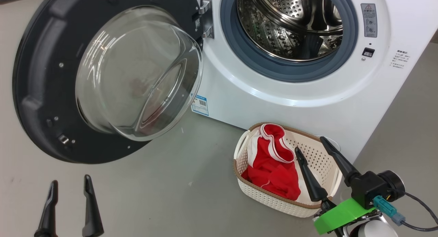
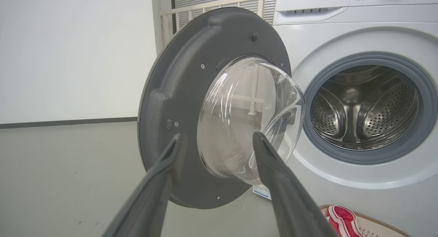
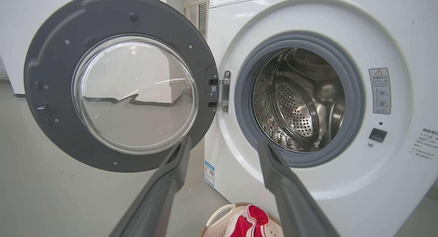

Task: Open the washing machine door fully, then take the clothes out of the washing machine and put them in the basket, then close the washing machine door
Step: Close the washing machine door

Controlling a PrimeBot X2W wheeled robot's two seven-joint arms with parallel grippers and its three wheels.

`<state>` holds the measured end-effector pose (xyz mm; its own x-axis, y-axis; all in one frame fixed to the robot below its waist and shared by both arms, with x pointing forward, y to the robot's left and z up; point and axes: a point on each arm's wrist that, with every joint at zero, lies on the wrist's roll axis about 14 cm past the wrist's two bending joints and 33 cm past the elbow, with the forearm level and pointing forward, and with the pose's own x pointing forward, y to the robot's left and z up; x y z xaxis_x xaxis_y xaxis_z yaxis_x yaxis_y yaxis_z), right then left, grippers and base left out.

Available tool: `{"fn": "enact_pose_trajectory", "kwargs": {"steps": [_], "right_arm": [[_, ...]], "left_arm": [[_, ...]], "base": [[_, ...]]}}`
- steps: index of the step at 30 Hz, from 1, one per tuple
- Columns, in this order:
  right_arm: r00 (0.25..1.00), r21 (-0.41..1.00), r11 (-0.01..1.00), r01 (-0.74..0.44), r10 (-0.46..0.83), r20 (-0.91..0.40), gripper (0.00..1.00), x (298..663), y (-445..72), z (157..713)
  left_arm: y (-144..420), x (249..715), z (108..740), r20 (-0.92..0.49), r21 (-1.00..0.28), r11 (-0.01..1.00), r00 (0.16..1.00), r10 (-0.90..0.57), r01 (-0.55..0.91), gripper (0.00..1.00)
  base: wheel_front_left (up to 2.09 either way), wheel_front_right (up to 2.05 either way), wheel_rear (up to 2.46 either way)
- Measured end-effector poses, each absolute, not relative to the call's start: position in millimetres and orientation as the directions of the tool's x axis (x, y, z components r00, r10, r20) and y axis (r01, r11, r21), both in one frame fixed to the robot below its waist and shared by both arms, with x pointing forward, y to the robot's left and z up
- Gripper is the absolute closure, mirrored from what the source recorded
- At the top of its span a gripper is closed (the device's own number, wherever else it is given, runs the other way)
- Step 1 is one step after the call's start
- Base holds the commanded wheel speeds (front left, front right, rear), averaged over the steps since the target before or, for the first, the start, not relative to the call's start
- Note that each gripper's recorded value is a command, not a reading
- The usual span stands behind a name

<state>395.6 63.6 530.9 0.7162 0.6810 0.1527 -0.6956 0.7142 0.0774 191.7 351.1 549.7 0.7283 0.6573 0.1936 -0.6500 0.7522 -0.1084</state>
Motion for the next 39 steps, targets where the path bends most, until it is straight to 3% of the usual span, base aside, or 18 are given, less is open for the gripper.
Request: {"fn": "enact_pose_trajectory", "kwargs": {"steps": [8, 9, 10, 11, 18, 29, 36, 39], "right_arm": [[0.71, 0.088, 0.705, -0.703, 0.69, 0.144, 0.0, 396, 66, 528], [0.71, 0.087, 0.706, -0.703, 0.69, 0.143, 0.0, 396, 66, 527], [0.71, 0.087, 0.706, -0.703, 0.69, 0.143, 0.0, 396, 66, 527], [0.71, 0.087, 0.706, -0.703, 0.689, 0.142, 0.0, 396, 66, 527], [0.724, 0.096, 0.719, -0.689, 0.675, 0.14, 0.0, 399, 61, 527], [0.754, 0.092, 0.75, -0.654, 0.639, 0.153, 0.0, 403, 47, 532], [0.769, 0.077, 0.768, -0.636, 0.622, 0.15, 0.0, 402, 38, 532], [0.779, 0.076, 0.778, -0.624, 0.611, 0.144, 0.0, 403, 32, 530]], "left_arm": [[351, 189, 551, 0.196, -0.108, 0.742, 0.717, 0.668, -0.662, 0.0], [352, 188, 552, 0.199, -0.107, 0.74, 0.714, 0.671, -0.664, 0.13], [352, 188, 554, 0.206, -0.105, 0.739, 0.712, 0.671, -0.666, 0.61], [351, 188, 556, 0.213, -0.099, 0.74, 0.712, 0.669, -0.666, 1.0], [357, 188, 564, 0.237, -0.126, 0.724, 0.688, 0.686, -0.678, 1.0], [422, 193, 649, 0.454, -0.363, 0.674, 0.51, 0.731, -0.643, 1.0], [454, 221, 675, 0.477, -0.386, 0.694, 0.512, 0.714, -0.608, 1.0], [473, 236, 677, 0.43, -0.456, 0.676, 0.521, 0.737, -0.579, 1.0]], "base": [[0.0, 0.0, 0.0], [0.0, 0.0, 0.0], [0.0, 0.0, 0.0], [0.0, 0.0, 0.0], [0.0, 0.0, 0.0], [0.0, 0.0, 0.0], [0.0, 0.0, 0.0], [0.0, 0.0, 0.0]]}}
